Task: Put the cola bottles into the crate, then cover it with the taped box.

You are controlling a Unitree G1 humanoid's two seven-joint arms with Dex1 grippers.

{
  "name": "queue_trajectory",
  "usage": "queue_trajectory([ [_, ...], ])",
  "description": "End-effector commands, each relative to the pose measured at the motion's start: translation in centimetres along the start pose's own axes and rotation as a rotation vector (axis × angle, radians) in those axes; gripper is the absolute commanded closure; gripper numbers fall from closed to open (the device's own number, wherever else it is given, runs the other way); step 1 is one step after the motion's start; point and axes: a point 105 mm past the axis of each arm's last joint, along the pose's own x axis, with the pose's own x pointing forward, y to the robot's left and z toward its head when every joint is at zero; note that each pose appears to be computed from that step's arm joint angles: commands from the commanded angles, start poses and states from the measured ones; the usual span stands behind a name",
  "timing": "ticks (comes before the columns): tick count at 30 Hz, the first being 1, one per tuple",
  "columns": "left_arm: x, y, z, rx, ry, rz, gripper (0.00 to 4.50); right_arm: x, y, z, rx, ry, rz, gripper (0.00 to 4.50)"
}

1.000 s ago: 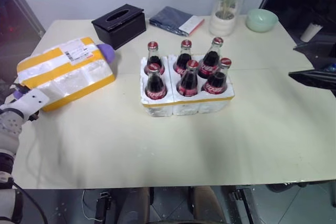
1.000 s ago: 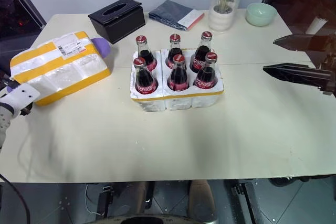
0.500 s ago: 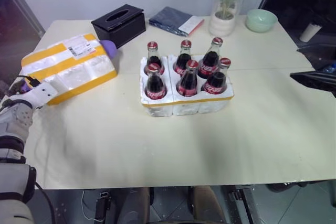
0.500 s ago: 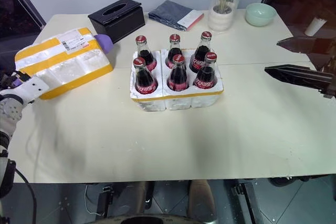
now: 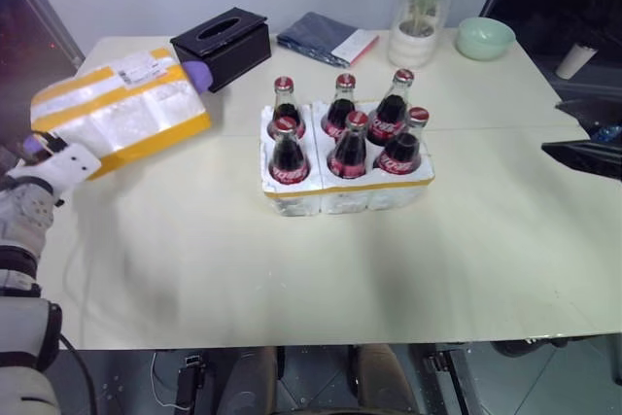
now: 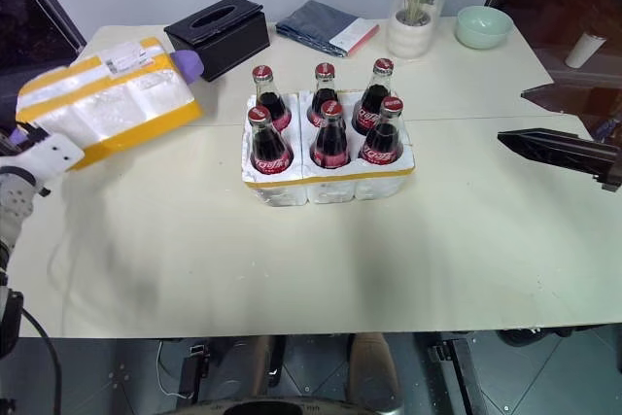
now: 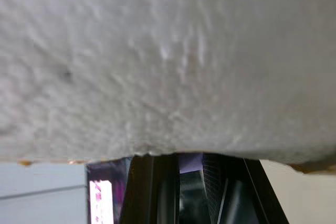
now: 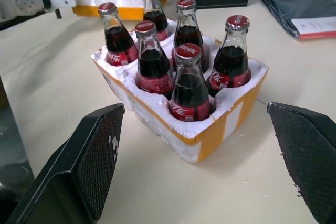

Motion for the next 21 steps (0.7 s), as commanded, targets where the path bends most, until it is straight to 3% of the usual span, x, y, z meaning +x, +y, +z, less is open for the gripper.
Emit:
queue_trajectory([
  [1,-0.9,6.5,4.7,-0.018,-0.188,0.099,4.41,-0.2,-0.2,-0.1,-0.064,0.001,-0.027,0.0],
  [6,-4.0,9.9,11.7,-0.036,-0.381,0.082,4.41,0.5,-0.4,-1.0,-0.053,-0.004,-0.017,0.0],
  [9,-6.9,10.3,16.5,-0.029,-0.508,0.034,4.41,1.1,-0.6,-1.5,-0.046,-0.003,-0.012,0.0],
  [13,-10.3,9.9,20.9,-0.008,-0.609,-0.031,4.41,2.1,-0.6,-1.4,-0.045,-0.008,-0.006,0.0],
  [16,-12.3,9.1,23.0,-0.005,-0.65,-0.085,4.41,2.8,-0.6,-1.1,-0.042,-0.02,-0.005,0.0],
  [21,-14.5,6.2,24.4,0.166,-0.681,-0.163,4.41,3.6,-0.4,-0.8,-0.031,-0.05,-0.006,0.0],
])
